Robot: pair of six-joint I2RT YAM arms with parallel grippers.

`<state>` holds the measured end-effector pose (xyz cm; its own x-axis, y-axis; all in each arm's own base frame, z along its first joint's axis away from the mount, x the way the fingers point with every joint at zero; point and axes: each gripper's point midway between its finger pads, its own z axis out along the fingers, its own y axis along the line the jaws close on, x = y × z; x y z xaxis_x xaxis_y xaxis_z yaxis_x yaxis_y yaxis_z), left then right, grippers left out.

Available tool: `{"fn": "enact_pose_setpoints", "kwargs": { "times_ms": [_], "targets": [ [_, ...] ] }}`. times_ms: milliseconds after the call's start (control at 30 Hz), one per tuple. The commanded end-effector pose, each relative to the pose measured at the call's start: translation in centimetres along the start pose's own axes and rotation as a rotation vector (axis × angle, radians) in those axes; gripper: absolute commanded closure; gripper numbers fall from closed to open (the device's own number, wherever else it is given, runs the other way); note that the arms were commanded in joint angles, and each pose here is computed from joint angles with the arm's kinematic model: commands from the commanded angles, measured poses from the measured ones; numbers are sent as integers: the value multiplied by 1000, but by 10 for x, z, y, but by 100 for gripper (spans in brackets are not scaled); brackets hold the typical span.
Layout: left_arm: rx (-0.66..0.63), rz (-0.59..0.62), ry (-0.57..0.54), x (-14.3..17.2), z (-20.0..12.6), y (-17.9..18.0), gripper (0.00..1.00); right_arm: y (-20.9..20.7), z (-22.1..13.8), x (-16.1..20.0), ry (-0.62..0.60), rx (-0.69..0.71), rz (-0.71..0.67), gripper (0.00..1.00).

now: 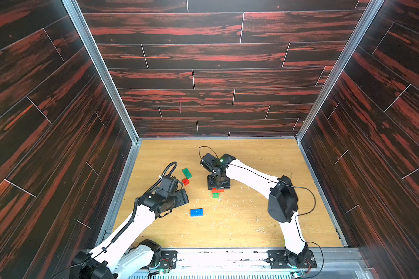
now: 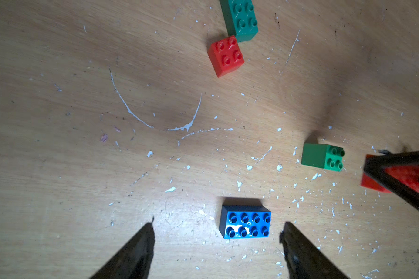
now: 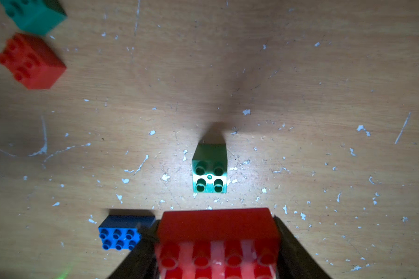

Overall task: Assemble a carrot with lego
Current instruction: Assemble the lego brick with the lego brick.

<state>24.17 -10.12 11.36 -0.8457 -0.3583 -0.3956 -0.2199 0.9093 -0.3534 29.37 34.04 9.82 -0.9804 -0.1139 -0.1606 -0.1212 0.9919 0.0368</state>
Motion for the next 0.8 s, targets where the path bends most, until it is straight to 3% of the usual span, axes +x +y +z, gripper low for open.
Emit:
{"fn": "enact_pose_setpoints", "kwargs": {
  "times_ms": [0, 767],
  "targets": [
    [3, -1, -2, 3, -2, 4, 16, -4, 18, 6, 43, 75, -13, 57],
    [-11, 6, 9, 3, 0, 9, 16, 4, 62, 11, 87, 97, -19, 61]
  ]
}}
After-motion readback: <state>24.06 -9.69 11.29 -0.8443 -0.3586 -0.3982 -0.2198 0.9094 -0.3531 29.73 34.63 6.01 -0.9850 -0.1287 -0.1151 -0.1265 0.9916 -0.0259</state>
